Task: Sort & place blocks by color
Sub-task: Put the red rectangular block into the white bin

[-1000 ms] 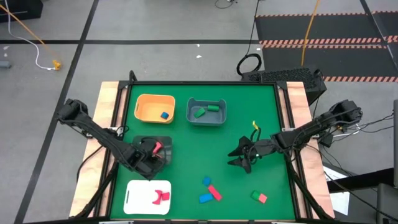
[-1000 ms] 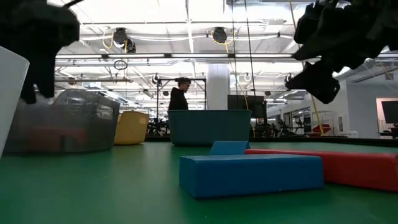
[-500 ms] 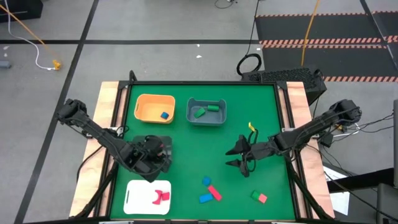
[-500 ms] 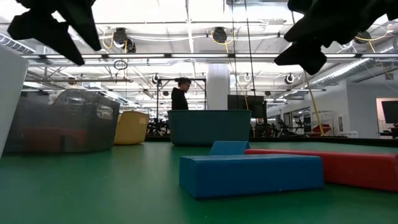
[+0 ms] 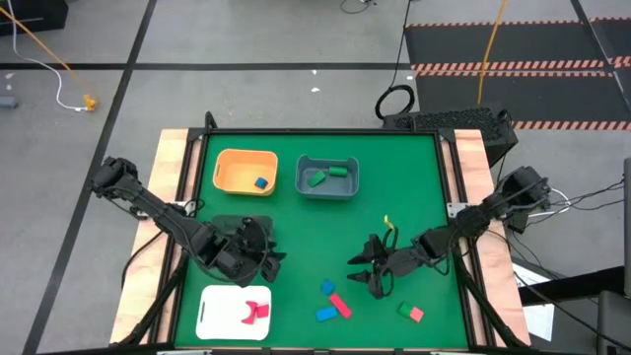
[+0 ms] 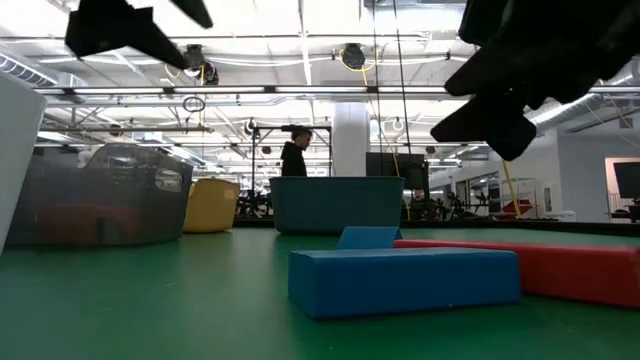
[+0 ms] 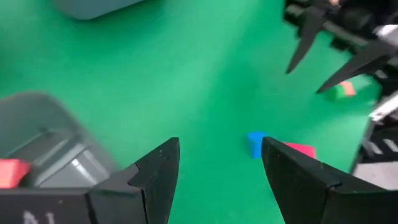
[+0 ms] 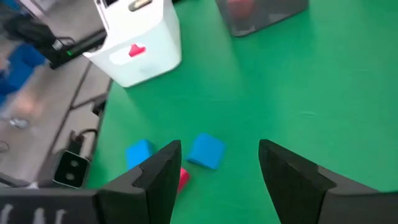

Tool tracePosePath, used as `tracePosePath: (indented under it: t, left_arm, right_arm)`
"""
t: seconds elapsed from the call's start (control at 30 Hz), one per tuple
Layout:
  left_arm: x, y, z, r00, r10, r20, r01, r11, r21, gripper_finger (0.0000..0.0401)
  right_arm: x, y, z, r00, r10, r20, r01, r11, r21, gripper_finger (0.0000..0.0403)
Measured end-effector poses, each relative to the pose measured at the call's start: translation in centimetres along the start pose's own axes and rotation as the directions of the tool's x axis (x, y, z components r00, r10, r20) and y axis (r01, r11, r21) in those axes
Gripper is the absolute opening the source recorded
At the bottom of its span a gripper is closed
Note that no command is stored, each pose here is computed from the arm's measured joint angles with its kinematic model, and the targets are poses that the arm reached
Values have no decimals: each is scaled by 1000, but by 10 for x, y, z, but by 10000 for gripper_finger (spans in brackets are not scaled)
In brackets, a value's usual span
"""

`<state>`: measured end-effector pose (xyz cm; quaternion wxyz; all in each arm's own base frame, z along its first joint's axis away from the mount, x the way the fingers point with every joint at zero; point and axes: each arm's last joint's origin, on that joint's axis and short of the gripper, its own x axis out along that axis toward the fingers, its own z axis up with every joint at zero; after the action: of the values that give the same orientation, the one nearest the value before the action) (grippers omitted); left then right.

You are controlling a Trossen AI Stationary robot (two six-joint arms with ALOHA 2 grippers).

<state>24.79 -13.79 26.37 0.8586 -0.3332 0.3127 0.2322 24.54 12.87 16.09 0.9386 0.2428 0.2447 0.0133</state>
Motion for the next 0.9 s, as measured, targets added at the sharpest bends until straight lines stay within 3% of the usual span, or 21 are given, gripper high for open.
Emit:
tracePosePath:
  t: [0.23, 0.47, 0.7, 0.9]
  left_arm:
    - [-2, -8, -1, 997, -77, -6, 77, 995, 60, 227]
    - [-8, -11, -11, 994, -104, -41, 109, 986, 126, 227]
    - [-18, -15, -25, 988, -140, -70, 151, 973, 176, 228]
    - [-24, -18, -34, 982, -167, -90, 182, 964, 196, 227]
  right_arm:
    - [15, 40, -12, 998, -20, 55, 21, 999, -27, 206]
    - [35, 72, -21, 984, -162, 68, 168, 981, -97, 206]
    - [51, 86, -35, 969, -245, -11, 243, 967, -76, 206]
    - [54, 102, -43, 975, -210, -73, 209, 978, -22, 206]
